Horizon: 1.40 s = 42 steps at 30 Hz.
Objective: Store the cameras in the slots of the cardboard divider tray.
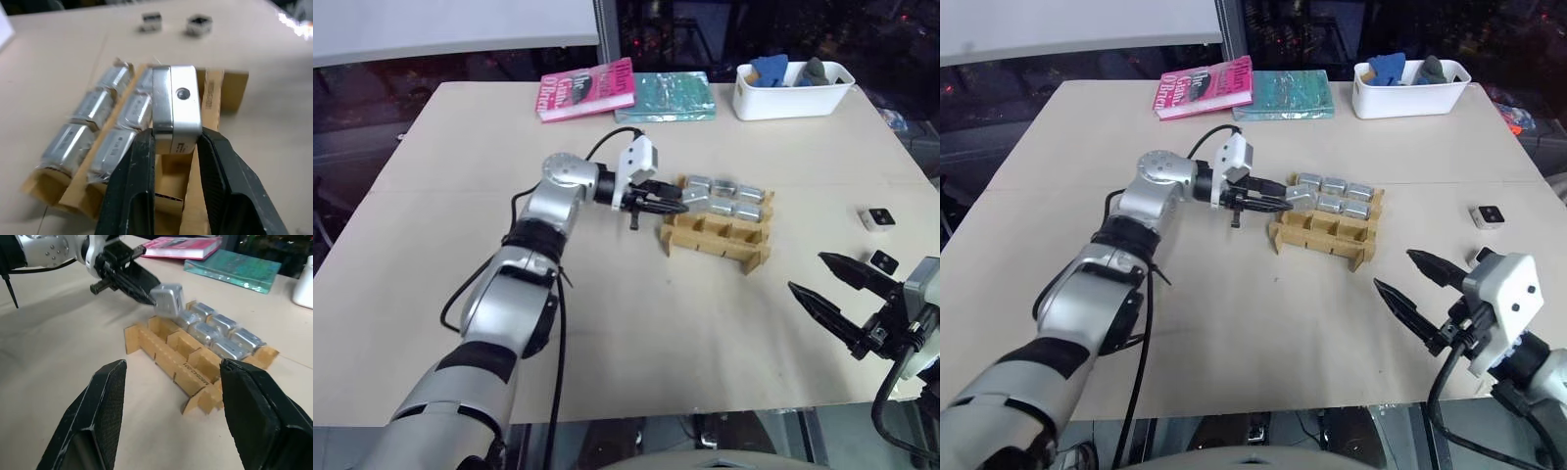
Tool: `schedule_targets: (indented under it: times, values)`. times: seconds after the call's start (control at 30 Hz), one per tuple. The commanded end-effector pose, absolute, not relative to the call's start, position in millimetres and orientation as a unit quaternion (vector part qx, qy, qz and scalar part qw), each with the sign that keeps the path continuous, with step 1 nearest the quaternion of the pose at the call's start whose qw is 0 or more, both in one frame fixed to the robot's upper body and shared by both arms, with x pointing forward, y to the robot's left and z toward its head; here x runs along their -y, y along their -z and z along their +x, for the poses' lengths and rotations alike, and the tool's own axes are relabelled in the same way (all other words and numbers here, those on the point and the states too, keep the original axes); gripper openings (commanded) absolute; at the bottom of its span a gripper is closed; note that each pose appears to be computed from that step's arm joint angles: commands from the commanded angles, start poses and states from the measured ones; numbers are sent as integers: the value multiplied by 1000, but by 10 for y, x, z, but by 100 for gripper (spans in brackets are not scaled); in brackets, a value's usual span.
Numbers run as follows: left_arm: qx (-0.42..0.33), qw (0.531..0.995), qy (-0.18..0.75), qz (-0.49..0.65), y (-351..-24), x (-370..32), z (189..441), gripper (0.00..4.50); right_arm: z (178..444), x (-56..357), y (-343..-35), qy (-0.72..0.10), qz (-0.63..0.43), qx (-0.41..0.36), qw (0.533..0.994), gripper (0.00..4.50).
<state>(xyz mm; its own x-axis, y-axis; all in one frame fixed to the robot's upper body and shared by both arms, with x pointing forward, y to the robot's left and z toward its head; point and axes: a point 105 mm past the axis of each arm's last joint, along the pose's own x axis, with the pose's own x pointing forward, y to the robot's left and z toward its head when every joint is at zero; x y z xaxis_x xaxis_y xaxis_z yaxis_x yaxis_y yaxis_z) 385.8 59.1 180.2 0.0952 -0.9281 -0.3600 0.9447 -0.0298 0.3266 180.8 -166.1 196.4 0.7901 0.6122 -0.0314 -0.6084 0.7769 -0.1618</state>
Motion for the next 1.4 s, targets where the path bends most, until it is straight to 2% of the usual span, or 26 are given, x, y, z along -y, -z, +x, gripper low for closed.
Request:
schedule_targets:
  times: [0.03,0.53,0.6,0.7,0.77,0.8,0.93,1.03,1.1,1.23,1.4]
  values:
    - [-15,674,678,293,-1846,-614,3875,68,1743,1614,-2043,-318,-94,44,942,298]
    - [-45,664,656,355,-1711,-585,3957,68,1630,1640,-1969,-291,-95,41,951,298]
    - [-42,665,658,351,-1730,-590,3955,175,1629,1638,-1966,-291,-95,39,951,298]
    - [-13,675,661,328,-1884,-589,3953,309,1633,1642,-1950,-288,-97,35,952,298]
    - [0,674,675,300,-2015,-637,3915,393,1649,1670,-1920,-276,-102,25,955,298]
    - [11,673,683,285,-2087,-673,3888,417,1676,1712,-1890,-257,-112,16,960,298]
    - [60,674,702,222,-2321,-787,3749,417,1807,1937,-1727,-177,-158,-27,971,298]
    - [75,675,710,187,-2363,-838,3574,417,1925,2121,-1641,-119,-167,-45,978,298]
    - [79,678,712,164,-2334,-846,3394,417,2045,2312,-1529,-75,-151,-74,983,298]
    - [78,704,699,96,-2191,-729,2998,417,2338,2878,-1395,63,-160,-127,977,298]
    - [68,742,664,54,-2083,-627,2752,417,2553,3183,-1350,125,-111,-156,973,298]
